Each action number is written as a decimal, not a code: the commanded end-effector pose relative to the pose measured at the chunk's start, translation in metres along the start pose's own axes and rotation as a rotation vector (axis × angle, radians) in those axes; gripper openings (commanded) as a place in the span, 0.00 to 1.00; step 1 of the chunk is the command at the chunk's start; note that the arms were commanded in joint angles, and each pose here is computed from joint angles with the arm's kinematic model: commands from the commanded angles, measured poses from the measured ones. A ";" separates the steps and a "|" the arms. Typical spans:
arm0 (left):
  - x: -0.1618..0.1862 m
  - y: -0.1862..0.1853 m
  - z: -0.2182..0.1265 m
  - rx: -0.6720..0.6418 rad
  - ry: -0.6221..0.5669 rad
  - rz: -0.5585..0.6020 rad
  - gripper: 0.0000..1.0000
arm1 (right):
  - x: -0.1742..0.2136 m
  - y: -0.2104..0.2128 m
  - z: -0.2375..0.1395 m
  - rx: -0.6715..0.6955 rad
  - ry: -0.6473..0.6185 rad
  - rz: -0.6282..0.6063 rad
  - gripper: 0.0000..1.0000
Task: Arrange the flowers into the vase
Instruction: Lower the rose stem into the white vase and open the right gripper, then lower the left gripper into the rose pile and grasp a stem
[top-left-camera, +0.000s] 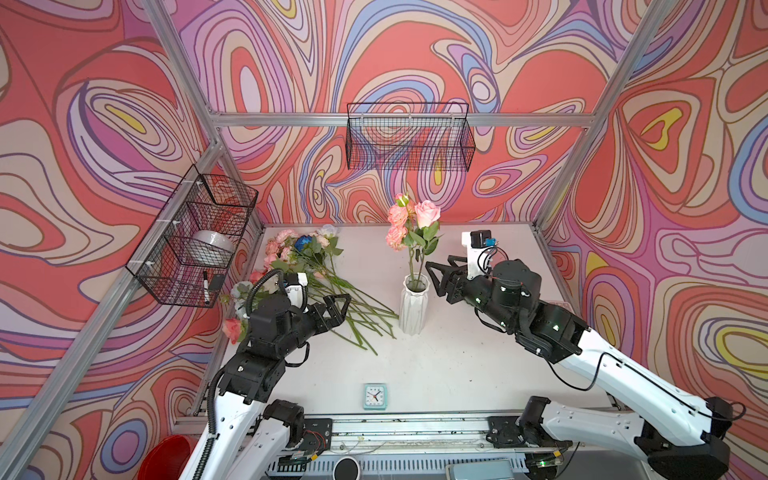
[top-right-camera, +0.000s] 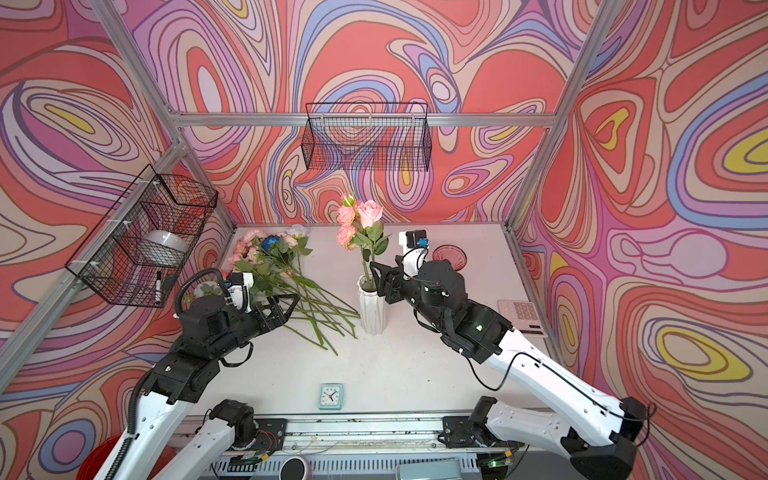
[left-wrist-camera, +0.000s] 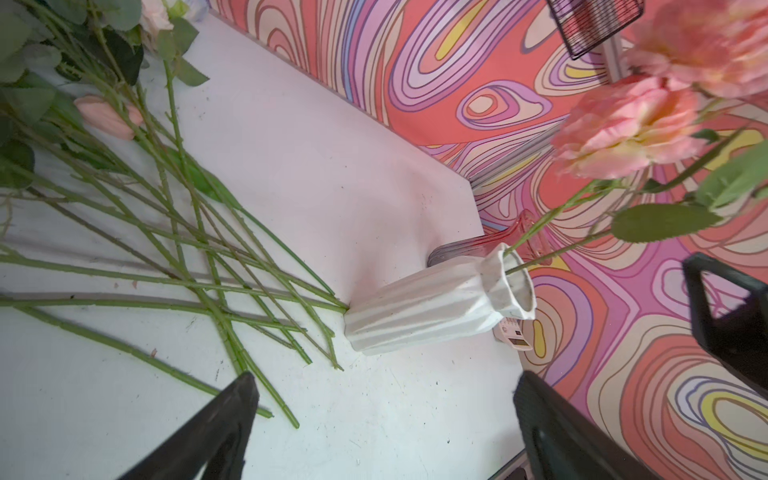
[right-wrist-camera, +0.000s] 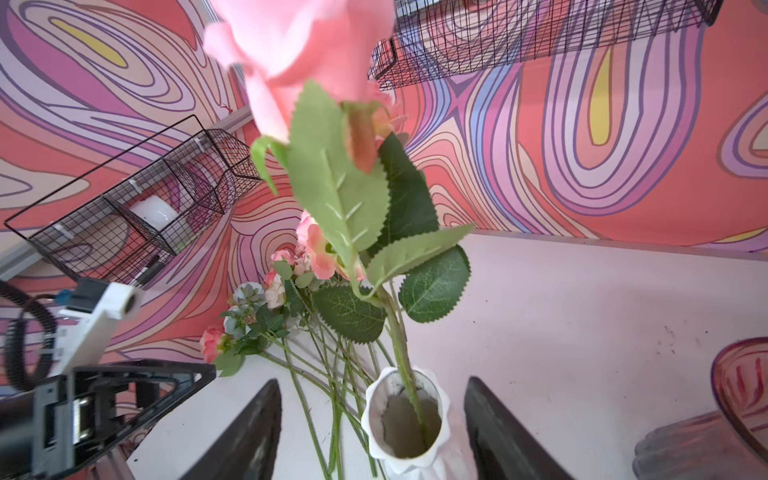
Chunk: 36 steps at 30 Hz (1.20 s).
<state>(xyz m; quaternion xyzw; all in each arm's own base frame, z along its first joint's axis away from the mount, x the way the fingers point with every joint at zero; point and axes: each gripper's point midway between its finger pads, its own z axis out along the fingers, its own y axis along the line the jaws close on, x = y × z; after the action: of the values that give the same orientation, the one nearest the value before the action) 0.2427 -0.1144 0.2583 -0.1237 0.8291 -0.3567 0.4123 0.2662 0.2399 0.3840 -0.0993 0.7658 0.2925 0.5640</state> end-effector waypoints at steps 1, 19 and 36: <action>0.002 0.017 0.007 -0.086 0.015 -0.045 0.93 | 0.007 0.000 -0.020 -0.029 0.047 0.040 0.71; 0.005 0.118 0.122 -0.401 0.037 -0.193 0.27 | 0.048 -0.027 -0.051 0.014 0.107 0.082 0.55; 0.019 0.206 0.110 -0.580 -0.020 -0.399 0.39 | 0.056 -0.037 -0.055 0.043 0.101 0.085 0.55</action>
<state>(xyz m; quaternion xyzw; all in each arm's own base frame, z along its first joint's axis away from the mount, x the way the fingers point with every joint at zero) 0.3341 -0.0419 0.0686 -0.3728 0.8621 -0.1922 0.2843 0.2195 0.1940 0.3330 -0.0763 0.8023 0.3013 0.5097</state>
